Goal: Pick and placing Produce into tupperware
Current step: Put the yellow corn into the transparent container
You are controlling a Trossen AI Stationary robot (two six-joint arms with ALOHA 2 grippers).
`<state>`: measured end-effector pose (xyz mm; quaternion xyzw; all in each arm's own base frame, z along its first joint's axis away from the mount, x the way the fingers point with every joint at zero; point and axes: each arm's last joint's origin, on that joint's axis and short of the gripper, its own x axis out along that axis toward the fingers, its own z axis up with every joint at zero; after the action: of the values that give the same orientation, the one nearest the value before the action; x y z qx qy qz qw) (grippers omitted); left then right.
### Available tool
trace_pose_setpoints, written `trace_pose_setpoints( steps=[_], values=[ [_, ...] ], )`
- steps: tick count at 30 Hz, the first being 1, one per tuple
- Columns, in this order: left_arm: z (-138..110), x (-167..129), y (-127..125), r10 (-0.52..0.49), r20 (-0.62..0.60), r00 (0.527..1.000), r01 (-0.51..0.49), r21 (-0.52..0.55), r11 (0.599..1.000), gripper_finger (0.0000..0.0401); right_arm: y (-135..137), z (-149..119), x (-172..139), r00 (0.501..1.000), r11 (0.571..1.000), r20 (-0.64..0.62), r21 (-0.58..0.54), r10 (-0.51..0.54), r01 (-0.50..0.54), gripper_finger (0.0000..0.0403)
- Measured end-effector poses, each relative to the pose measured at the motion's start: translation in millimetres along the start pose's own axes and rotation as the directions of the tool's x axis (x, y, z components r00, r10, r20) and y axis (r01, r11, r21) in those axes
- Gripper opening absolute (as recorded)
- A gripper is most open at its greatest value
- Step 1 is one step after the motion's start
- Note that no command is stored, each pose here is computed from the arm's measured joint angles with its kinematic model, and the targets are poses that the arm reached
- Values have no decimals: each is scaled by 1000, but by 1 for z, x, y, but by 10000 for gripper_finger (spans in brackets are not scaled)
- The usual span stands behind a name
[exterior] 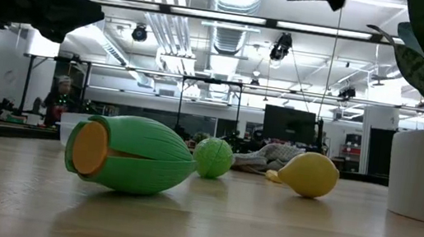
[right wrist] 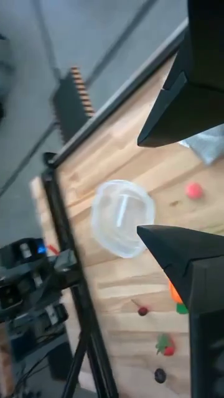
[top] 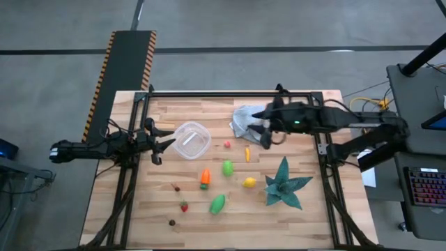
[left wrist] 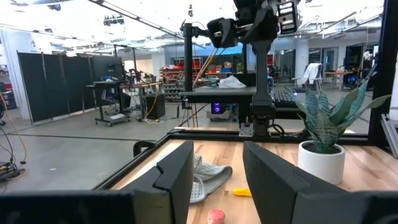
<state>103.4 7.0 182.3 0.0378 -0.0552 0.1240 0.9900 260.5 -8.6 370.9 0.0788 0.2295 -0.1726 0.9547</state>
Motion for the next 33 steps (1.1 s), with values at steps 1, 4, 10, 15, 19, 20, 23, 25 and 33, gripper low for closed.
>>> trace_pose_setpoints(
  steps=[1, 4, 10, 15, 19, 20, 23, 25, 33],
  values=[
    [0, 0, 0, 0, 1, 1000, 0, 0, 1000, 126, 3, 4, 5, 999, 1000, -38, 10, -10, 10, 209],
    [1, 0, 0, 0, 6, 1000, 0, -2, 1000, 126, 10, 12, 21, 984, 998, -170, 35, -47, 53, 209],
    [1, 0, 0, 0, 7, 1000, 1, -8, 1000, 126, 19, 12, 50, 901, 987, -414, 22, -133, 156, 209],
    [1, 0, 0, -1, 7, 1000, 1, -8, 1000, 126, 23, 4, 72, 836, 974, -519, 26, -181, 226, 209],
    [1, 0, 0, -1, 8, 1000, 1, -8, 1000, 126, 25, -6, 89, 805, 965, -559, 26, -201, 259, 209],
    [1, 0, 0, -2, 8, 1000, 2, -8, 1000, 126, 25, -8, 93, 798, 964, -568, 30, -202, 265, 208],
    [1, 0, 0, -1, 10, 1000, 1, -9, 1000, 126, 22, -14, 102, 770, 954, -601, 38, -216, 297, 205],
    [1, 0, 0, -1, 9, 1000, 2, -9, 1000, 126, 20, -19, 107, 744, 949, -629, 31, -227, 315, 204],
    [1, 0, 0, -2, 8, 1000, 2, -8, 1000, 126, 19, -45, 123, 669, 927, -700, 26, -250, 374, 203]
  ],
)
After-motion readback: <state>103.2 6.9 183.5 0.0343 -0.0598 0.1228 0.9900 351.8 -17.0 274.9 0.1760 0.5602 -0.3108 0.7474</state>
